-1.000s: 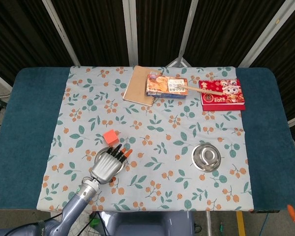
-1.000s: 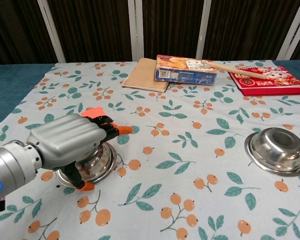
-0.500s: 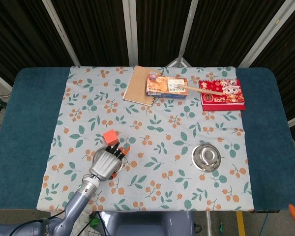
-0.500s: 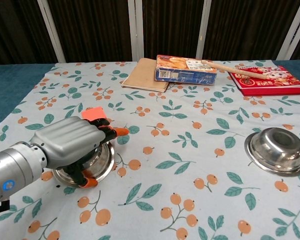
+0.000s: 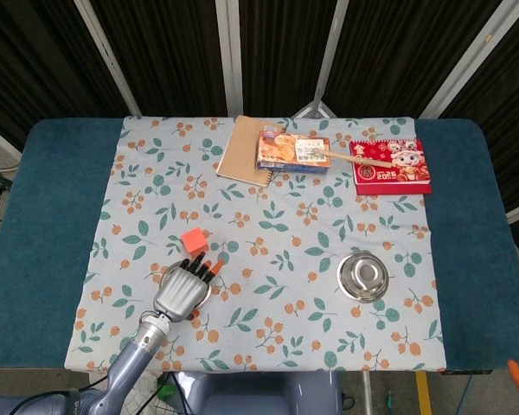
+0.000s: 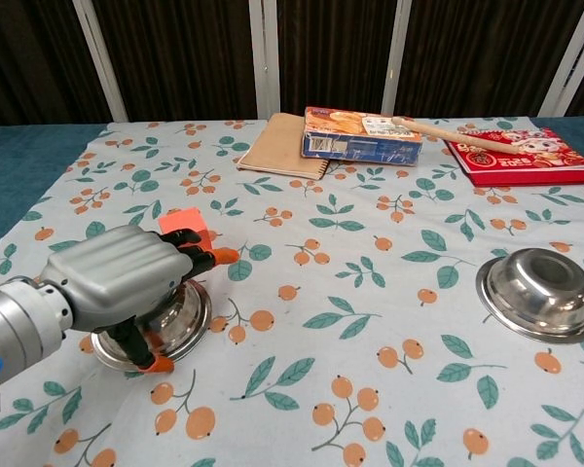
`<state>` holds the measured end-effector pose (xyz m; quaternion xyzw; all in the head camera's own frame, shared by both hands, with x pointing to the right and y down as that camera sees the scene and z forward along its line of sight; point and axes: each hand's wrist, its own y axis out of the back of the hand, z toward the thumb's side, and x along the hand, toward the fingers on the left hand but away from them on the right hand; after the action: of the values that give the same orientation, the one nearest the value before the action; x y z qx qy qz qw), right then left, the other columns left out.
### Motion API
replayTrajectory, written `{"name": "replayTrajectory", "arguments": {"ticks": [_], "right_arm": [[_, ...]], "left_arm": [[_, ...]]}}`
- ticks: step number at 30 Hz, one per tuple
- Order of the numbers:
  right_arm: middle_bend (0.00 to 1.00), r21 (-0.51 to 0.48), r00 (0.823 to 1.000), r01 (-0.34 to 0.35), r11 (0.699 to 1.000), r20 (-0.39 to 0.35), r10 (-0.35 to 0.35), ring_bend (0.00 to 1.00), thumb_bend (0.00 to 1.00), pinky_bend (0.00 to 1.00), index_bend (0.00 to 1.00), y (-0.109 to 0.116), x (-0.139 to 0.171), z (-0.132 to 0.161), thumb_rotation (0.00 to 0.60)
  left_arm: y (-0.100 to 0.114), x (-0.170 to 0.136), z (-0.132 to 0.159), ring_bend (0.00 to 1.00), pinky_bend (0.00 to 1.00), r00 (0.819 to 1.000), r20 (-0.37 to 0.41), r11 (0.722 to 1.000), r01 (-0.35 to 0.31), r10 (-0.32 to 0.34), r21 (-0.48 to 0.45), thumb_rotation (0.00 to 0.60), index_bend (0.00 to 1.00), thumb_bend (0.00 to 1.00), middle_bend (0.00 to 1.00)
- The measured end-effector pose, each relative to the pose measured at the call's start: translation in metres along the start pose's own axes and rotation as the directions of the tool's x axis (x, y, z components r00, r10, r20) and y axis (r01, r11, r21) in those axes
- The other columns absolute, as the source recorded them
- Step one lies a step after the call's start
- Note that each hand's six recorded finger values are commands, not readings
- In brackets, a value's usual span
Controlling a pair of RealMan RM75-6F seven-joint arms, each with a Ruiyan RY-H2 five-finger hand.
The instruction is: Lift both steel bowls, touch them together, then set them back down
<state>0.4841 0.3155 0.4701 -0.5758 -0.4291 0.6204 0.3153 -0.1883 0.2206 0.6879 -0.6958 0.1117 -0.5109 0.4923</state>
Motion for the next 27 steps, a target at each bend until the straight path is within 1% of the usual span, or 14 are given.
{"name": "replayTrajectory", "arguments": {"ticks": [7, 14, 21, 24, 25, 27], "right_arm": [[0.00, -0.002, 1.000, -0.001, 1.000, 0.006, 0.001, 0.00, 0.39, 0.01, 0.00, 0.000, 0.000, -0.001, 0.600], [0.00, -0.005, 1.000, -0.010, 1.000, 0.002, 0.010, 0.00, 0.39, 0.01, 0.00, -0.001, 0.001, 0.000, 0.600], [0.00, -0.005, 1.000, -0.013, 1.000, 0.006, 0.013, 0.00, 0.39, 0.01, 0.00, -0.001, 0.001, -0.001, 0.600], [0.00, -0.004, 1.000, -0.016, 1.000, 0.007, 0.016, 0.00, 0.39, 0.01, 0.00, -0.002, 0.001, -0.001, 0.600], [0.00, -0.004, 1.000, -0.016, 1.000, 0.007, 0.016, 0.00, 0.39, 0.01, 0.00, -0.002, 0.001, -0.001, 0.600], [0.00, -0.004, 1.000, -0.017, 1.000, 0.006, 0.017, 0.00, 0.39, 0.01, 0.00, -0.002, 0.001, -0.001, 0.600]], "left_arm": [[-0.003, -0.004, -0.005, 0.06, 0.26, 1.000, -0.011, 1.000, 0.008, -0.008, -0.013, 0.464, 0.00, 0.07, 0.14], [0.001, -0.010, -0.011, 0.06, 0.29, 1.000, -0.025, 1.000, -0.006, 0.006, -0.008, 0.460, 0.00, 0.07, 0.15], [-0.006, -0.013, -0.017, 0.06, 0.32, 0.999, -0.048, 1.000, 0.020, -0.019, 0.003, 0.460, 0.00, 0.07, 0.16], [-0.010, -0.012, -0.019, 0.08, 0.33, 0.998, -0.055, 0.999, 0.032, -0.031, 0.009, 0.458, 0.04, 0.07, 0.18], [-0.012, -0.011, -0.019, 0.10, 0.35, 0.998, -0.055, 0.999, 0.038, -0.037, 0.011, 0.458, 0.07, 0.08, 0.20], [-0.014, -0.008, -0.018, 0.14, 0.41, 0.998, -0.054, 0.999, 0.044, -0.044, 0.014, 0.485, 0.12, 0.09, 0.23]]}}
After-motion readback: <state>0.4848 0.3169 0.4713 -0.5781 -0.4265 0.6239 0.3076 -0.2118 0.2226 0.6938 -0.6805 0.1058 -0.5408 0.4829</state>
